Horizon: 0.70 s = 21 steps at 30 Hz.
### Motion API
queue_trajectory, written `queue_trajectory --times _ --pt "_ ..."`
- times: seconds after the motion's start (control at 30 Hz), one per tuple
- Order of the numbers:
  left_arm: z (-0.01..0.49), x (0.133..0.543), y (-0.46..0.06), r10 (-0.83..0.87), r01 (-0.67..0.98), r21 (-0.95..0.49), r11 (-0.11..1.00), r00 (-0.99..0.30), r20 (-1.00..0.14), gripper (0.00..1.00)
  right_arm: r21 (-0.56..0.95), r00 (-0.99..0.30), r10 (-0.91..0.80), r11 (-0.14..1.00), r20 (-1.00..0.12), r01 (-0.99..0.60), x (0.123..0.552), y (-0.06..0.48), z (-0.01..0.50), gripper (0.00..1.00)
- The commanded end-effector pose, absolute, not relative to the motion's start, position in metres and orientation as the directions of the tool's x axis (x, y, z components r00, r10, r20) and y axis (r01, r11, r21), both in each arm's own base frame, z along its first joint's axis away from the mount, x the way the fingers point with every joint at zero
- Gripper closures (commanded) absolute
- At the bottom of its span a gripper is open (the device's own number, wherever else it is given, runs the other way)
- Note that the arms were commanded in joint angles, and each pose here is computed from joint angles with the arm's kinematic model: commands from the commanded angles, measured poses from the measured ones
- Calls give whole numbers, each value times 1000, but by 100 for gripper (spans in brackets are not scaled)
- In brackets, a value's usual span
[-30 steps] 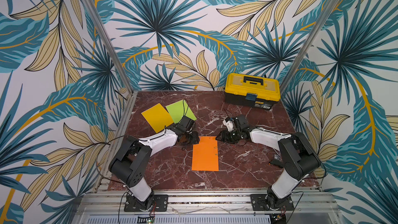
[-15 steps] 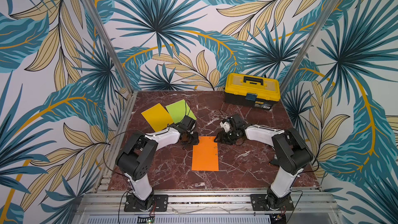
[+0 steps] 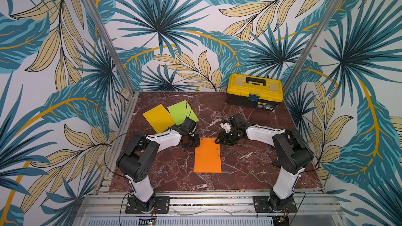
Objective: Unclip the paperclips from the documents
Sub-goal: Pick up the document from the center of the board.
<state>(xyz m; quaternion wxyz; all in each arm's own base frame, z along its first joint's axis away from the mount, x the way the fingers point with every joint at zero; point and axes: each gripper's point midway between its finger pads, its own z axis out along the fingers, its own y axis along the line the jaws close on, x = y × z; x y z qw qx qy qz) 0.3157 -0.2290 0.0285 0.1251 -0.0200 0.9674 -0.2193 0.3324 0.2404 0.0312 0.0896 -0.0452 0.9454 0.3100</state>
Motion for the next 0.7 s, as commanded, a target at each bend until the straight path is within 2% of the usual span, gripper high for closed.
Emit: queue_trajectory --times 0.0,0.67 --pt "17 302 -217 -104 -23 -393 919 -977 -185 70 551 -991 -70 826 -113 -121 314 237 8 50" --pt "12 298 -223 -102 -26 -409 912 -981 -165 71 583 -980 -161 788 -115 -197 308 259 13 50"
